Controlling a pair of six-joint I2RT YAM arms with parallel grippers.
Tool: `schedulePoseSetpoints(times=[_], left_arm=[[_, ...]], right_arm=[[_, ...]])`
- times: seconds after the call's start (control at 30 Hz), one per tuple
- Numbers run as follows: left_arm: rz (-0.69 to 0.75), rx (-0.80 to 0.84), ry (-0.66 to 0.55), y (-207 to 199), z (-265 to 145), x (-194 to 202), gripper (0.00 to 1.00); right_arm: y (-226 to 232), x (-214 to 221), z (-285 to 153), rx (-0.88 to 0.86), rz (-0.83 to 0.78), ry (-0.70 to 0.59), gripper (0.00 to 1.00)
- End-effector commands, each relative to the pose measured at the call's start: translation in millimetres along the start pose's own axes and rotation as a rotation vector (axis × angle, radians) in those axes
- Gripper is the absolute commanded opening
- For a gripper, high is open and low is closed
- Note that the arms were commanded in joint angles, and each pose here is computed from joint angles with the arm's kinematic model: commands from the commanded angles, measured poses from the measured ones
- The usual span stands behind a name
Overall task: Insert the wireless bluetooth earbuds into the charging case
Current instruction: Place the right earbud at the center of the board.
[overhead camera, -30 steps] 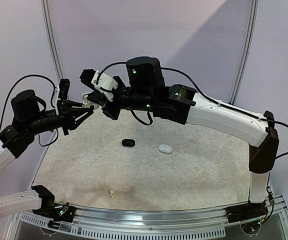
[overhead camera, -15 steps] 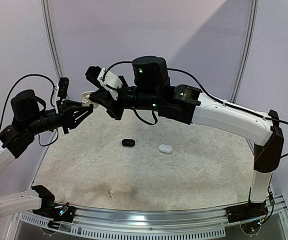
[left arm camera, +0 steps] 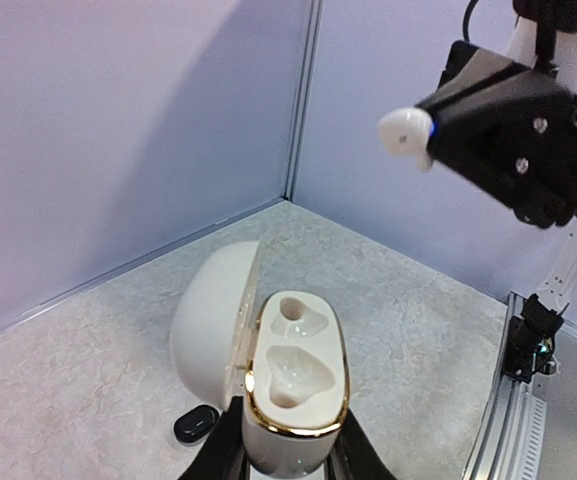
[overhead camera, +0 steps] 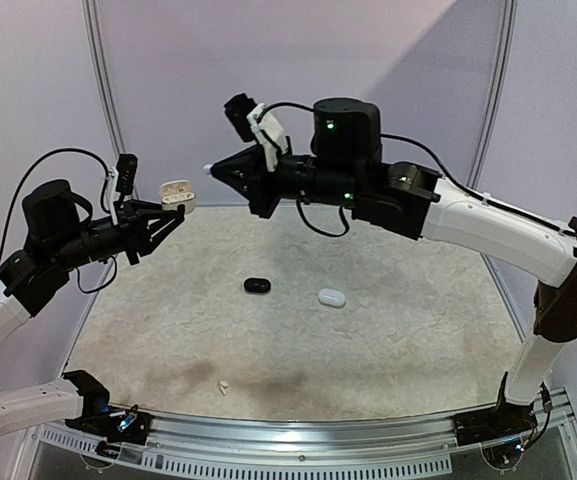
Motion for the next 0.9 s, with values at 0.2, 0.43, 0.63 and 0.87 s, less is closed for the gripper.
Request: schedulePoseSetpoints(times=[0.2,0.43,0.63,0.87], left_arm=[[-0.017,-0.091,-0.008,14.9,-5.5,8.9,0.0],[-0.028,-0.084,-0.021,14.3,-8.7,12.5,0.0],[-0.026,-0.078,-0.029,12.4,-12.4,13.1,0.0],[-0.014,-0.074,-0.041,9.8,-15.1,9.1,0.0]], right_arm=[[-16.0,122.5,-39.8,0.208,0.576,0.416,0.0],[40.4,241.3,-47.5,0.147,1.034,0.677,0.0],[79.1,305.7,-48.0,0.073,1.265,0.733,0.0],[101.8,355.0,-60.3,0.097,1.443,0.849,0.0]])
Point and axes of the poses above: each gripper's point midway between its finger pads, its own z axis out along the fingers, its own y axis along the line the jaws close on, x = y × z, the point moved 6 cm from there along -z, back along the fingers, and after that the axes turned 15 degrees about -z, right-handed, at the moved point
